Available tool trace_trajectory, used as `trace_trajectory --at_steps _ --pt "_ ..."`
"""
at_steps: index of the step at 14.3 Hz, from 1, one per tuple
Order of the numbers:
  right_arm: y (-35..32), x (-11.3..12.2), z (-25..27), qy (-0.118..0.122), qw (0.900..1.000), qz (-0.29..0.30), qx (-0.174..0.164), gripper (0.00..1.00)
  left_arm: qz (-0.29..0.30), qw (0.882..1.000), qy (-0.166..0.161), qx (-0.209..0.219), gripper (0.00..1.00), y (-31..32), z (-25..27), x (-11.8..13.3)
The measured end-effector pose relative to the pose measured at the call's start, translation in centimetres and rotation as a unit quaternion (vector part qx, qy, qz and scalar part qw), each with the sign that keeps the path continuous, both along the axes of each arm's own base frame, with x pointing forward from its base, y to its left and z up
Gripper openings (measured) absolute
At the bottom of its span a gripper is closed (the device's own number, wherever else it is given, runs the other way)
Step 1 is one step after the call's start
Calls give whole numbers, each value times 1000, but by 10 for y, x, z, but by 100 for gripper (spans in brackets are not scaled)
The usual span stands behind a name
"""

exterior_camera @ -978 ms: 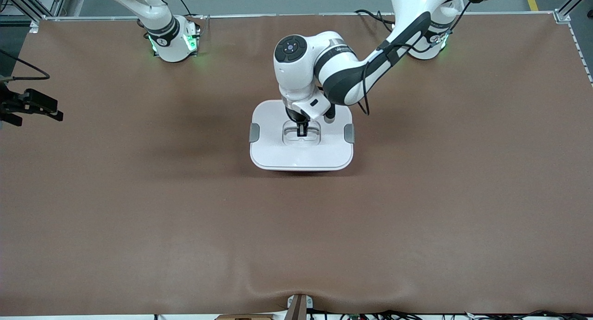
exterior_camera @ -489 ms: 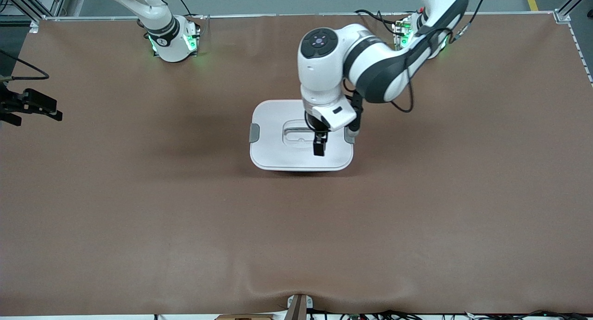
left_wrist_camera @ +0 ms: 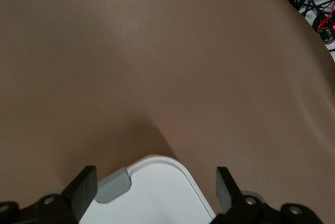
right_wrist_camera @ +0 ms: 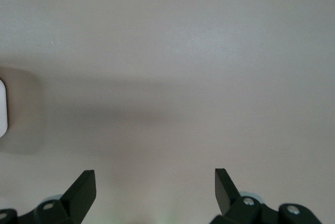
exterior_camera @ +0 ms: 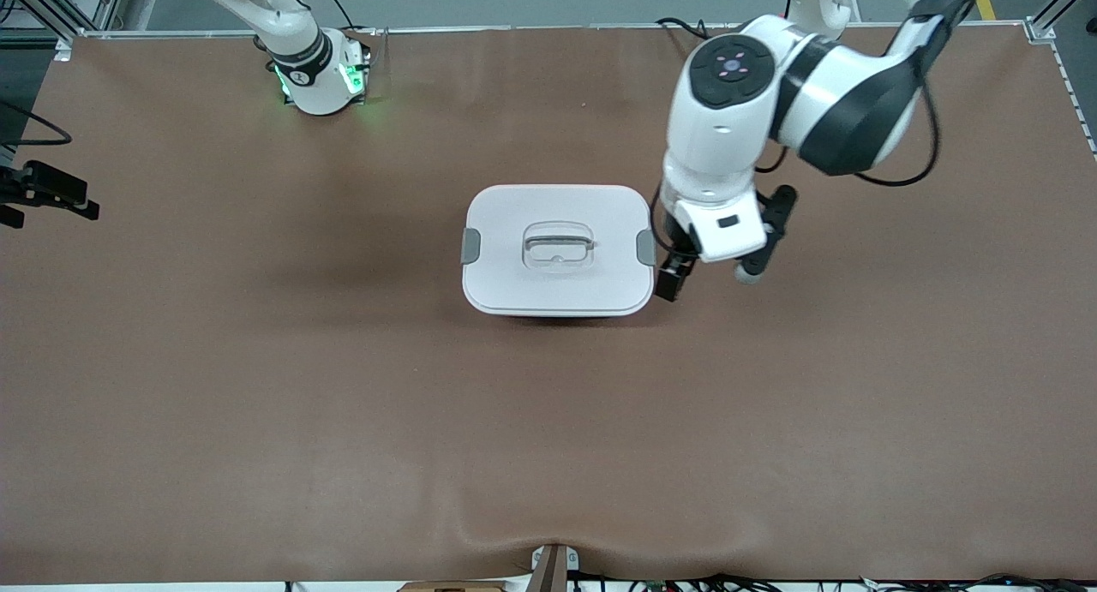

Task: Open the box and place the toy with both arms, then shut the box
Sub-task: 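Release the lid handle and raise the left gripper away from the box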

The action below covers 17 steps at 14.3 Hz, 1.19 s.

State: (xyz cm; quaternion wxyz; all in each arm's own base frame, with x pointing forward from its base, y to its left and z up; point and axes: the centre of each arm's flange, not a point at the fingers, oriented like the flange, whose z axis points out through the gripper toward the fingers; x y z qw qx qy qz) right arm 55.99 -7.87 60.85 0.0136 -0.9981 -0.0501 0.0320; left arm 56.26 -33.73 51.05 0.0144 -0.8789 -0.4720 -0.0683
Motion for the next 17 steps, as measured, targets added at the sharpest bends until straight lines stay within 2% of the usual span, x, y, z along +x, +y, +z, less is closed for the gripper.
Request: trace_trajectory --at_steps 5,9,14,17 --pt "3 1 2 -3 1000 3 0 100 -66 997 30 -22 100 83 39 19" --pt "14 2 4 -5 1000 8 0 100 -150 988 43 -17 100 141 85 9" --pt "30 3 4 -3 1000 15 0 100 -256 964 66 -15 100 217 131 -12" --pt "30 -1 1 14 1000 9 2 100 -323 943 73 -8 100 259 147 -20"
